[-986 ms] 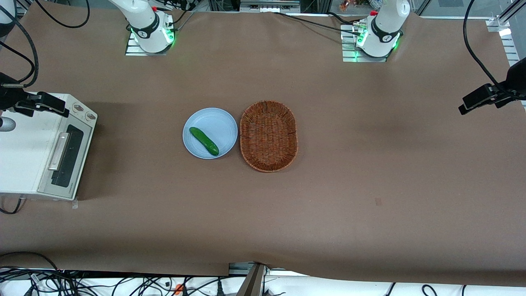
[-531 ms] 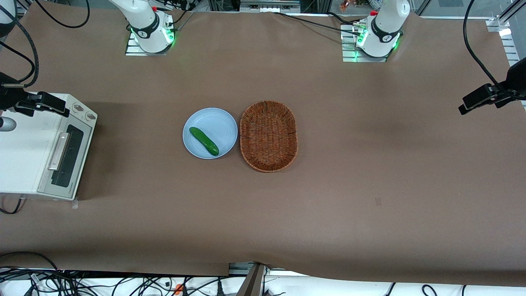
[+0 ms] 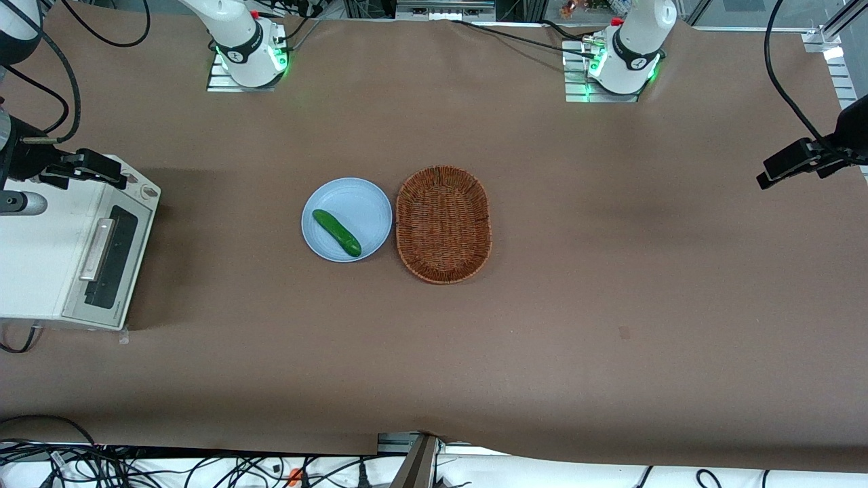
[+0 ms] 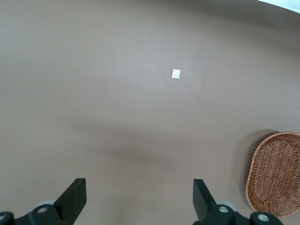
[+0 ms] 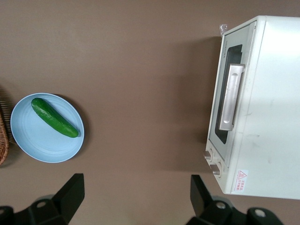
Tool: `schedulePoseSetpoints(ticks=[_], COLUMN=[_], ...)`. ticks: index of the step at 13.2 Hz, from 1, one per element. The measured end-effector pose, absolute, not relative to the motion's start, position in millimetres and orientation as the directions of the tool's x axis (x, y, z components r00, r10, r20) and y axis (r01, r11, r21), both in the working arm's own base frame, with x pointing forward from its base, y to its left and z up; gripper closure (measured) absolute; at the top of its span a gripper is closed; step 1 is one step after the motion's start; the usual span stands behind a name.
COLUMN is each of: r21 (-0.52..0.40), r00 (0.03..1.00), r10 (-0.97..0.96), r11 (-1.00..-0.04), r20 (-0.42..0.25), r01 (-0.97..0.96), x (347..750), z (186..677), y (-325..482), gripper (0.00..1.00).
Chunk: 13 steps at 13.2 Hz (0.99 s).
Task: Open oven door with right arm only
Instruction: 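Move the right gripper down toward the silver handle of the oven door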
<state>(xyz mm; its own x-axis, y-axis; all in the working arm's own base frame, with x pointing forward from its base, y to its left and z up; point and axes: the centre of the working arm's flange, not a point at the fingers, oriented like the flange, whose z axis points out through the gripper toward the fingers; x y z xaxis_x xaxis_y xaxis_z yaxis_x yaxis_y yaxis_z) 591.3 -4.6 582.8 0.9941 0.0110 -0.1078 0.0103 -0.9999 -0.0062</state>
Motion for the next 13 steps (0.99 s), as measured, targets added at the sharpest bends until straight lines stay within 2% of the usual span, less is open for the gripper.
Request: schedulePoseSetpoints(ticks=[4,6,8,10,13], r21=[-0.006,-0.005,-0.003,-0.002,0.009], r00=[0.993,0.989,0.984,0.973,0.952], r10=[0.011,0.011,0.010,0.011,0.042], r11=[-1.000,-1.000,-1.000,-1.000,-0.999], r20=[-0.118,-0.148,-0.181,-0.232,-0.303], r01=[0.010,0.010,0.010,0.011,0.046], x=[591.8,591.5,594.4,595.8,599.0], z=[578.6,571.0,556.9,536.5,499.2], y=[-4.5,-4.2,-3.8,-3.1,1.7], gripper=[0.00,0.00,0.08,0.34,0.68])
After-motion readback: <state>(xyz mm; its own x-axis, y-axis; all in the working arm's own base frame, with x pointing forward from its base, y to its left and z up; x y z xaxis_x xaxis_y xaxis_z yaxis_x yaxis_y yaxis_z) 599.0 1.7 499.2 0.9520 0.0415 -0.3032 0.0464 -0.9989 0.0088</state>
